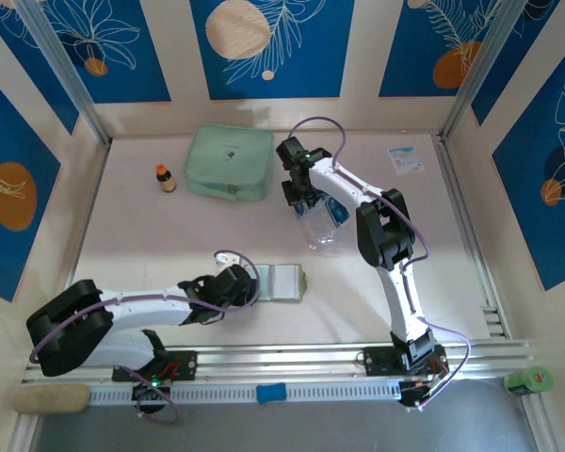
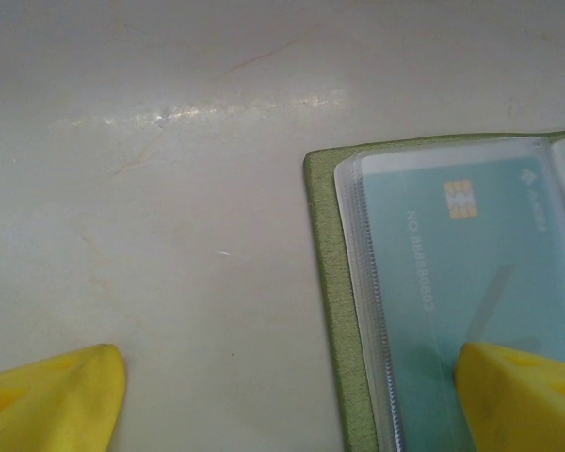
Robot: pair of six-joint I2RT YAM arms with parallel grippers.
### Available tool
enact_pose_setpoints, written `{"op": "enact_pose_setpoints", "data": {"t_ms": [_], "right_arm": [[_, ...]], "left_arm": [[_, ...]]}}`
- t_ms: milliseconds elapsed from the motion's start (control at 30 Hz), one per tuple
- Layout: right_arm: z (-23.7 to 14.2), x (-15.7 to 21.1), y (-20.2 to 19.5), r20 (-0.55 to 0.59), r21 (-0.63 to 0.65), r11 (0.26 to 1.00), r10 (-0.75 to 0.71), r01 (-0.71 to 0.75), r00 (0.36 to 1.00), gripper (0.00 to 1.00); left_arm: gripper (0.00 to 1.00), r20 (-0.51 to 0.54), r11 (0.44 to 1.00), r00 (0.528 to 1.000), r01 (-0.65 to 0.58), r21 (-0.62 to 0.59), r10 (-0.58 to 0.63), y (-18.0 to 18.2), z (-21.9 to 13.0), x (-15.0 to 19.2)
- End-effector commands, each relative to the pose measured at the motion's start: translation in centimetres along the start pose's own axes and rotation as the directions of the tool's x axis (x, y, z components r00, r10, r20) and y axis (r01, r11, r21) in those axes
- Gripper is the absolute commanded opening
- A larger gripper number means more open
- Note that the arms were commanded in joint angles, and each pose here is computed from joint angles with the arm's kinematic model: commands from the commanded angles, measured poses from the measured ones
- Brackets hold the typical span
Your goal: Put the credit cards into the card holder
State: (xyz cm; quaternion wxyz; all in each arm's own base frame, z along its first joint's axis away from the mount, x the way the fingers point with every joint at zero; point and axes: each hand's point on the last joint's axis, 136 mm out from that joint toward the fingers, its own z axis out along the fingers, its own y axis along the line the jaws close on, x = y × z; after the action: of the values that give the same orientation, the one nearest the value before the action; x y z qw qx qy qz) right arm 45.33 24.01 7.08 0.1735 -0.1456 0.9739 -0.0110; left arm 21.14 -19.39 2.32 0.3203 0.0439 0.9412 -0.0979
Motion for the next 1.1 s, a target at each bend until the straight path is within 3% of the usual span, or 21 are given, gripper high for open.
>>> {"op": "enact_pose_setpoints", "data": {"t_ms": [0, 233, 533, 800, 1067], "right_arm": [[-0.7, -0.3, 0.4, 0.0, -0.03, 1.0, -0.001, 0.001, 1.0, 0.05], [-3.7, -1.2, 1.4, 0.048, -0.115, 0.993, -0.012, 0.017, 0.999, 0.0], [-11.4, -0.9, 4.6, 0.164, -0.253, 0.967, 0.001, 0.041, 0.987, 0.0], [-14.7, 4.9, 8.9, 0.147, -0.453, 0.891, 0.097, -0.02, 0.984, 0.0], [-13.2, 11.9, 12.3, 0.034, -0.57, 0.809, 0.195, -0.142, 0.98, 0.0]], "left_arm": [[0.9, -0.022, 1.0, 1.0, 0.02, 0.005, -0.019, 0.3, 0.1, 0.6], [0.9, -0.018, 1.0, 1.0, 0.016, 0.004, -0.016, 0.4, -0.1, 0.5], [0.9, -0.004, 1.0, 1.0, 0.016, -0.004, -0.016, 0.6, -0.5, 0.2], [0.91, 0.008, 0.999, 1.0, 0.026, -0.019, -0.026, 1.0, -0.8, 0.0], [0.9, 0.025, 0.999, 0.999, 0.032, -0.041, -0.031, 1.8, -1.3, -0.2]]}}
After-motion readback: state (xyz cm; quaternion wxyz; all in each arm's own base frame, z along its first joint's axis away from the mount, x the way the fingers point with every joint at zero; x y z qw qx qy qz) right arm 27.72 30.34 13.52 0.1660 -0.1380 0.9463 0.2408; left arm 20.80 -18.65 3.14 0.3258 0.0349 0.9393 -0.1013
